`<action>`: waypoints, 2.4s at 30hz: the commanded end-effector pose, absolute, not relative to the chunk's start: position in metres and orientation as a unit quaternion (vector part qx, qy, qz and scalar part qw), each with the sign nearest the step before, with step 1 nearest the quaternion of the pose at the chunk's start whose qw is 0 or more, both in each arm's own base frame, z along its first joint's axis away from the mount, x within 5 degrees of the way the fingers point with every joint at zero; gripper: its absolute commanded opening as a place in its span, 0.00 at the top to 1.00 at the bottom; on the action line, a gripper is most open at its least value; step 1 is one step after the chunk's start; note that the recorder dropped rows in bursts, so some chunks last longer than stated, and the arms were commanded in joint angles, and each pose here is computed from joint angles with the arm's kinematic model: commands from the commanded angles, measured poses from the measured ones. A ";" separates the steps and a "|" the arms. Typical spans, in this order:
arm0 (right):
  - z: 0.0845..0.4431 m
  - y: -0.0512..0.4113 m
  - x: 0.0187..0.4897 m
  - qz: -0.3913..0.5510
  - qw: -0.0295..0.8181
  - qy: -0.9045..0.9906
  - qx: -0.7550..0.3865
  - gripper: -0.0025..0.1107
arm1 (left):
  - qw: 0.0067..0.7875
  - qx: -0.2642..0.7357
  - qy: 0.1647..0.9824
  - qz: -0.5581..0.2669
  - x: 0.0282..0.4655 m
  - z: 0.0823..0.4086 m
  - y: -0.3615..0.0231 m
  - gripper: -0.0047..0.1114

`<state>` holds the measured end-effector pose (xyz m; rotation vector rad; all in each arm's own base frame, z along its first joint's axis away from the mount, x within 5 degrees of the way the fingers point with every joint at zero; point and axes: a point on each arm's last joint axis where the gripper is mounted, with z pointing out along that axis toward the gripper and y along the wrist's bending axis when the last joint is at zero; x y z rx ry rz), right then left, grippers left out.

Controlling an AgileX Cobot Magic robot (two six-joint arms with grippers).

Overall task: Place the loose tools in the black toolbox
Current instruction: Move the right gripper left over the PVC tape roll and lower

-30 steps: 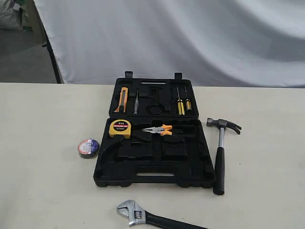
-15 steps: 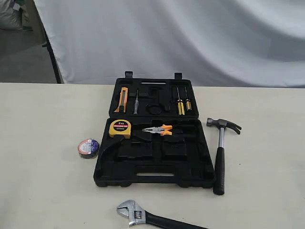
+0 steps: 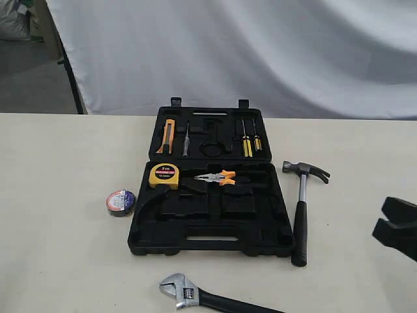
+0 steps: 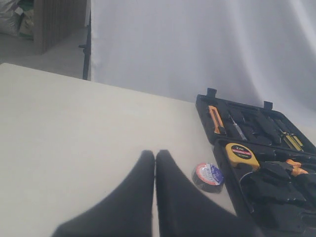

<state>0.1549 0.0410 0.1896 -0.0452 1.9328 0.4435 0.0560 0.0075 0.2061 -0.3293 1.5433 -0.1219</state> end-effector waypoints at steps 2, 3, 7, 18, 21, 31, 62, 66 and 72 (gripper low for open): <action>0.179 0.066 0.167 0.270 0.502 0.813 -0.117 0.98 | 0.708 -0.156 0.687 -0.046 0.055 0.208 0.009 0.95; 0.176 0.070 0.170 0.287 0.486 0.816 -0.123 0.98 | 0.708 -0.156 0.687 -0.046 0.055 0.208 0.009 0.95; 0.166 0.083 0.183 0.327 0.419 0.837 -0.133 0.98 | 0.708 -0.156 0.687 -0.046 0.055 0.208 0.009 0.95; 0.159 0.183 0.197 0.283 0.320 0.863 -0.269 0.98 | 0.708 -0.156 0.687 -0.046 0.055 0.208 0.009 0.95; 0.172 0.217 0.199 0.220 0.328 0.868 -0.301 0.98 | 0.708 -0.156 0.687 -0.046 0.055 0.208 0.009 0.95; 0.227 0.281 0.220 0.110 0.388 0.858 -0.318 0.98 | 0.708 -0.156 0.687 -0.046 0.055 0.208 0.009 0.95; 0.173 0.433 0.328 0.149 0.219 0.859 -0.438 0.51 | 0.708 -0.156 0.687 -0.046 0.055 0.208 0.009 0.95; 0.162 0.444 0.328 0.146 0.226 0.843 -0.465 0.46 | 0.708 -0.156 0.687 -0.046 0.055 0.208 0.009 0.95; 0.143 0.448 0.334 0.142 0.224 0.845 -0.464 0.46 | 0.708 -0.156 0.687 -0.046 0.055 0.208 0.009 0.95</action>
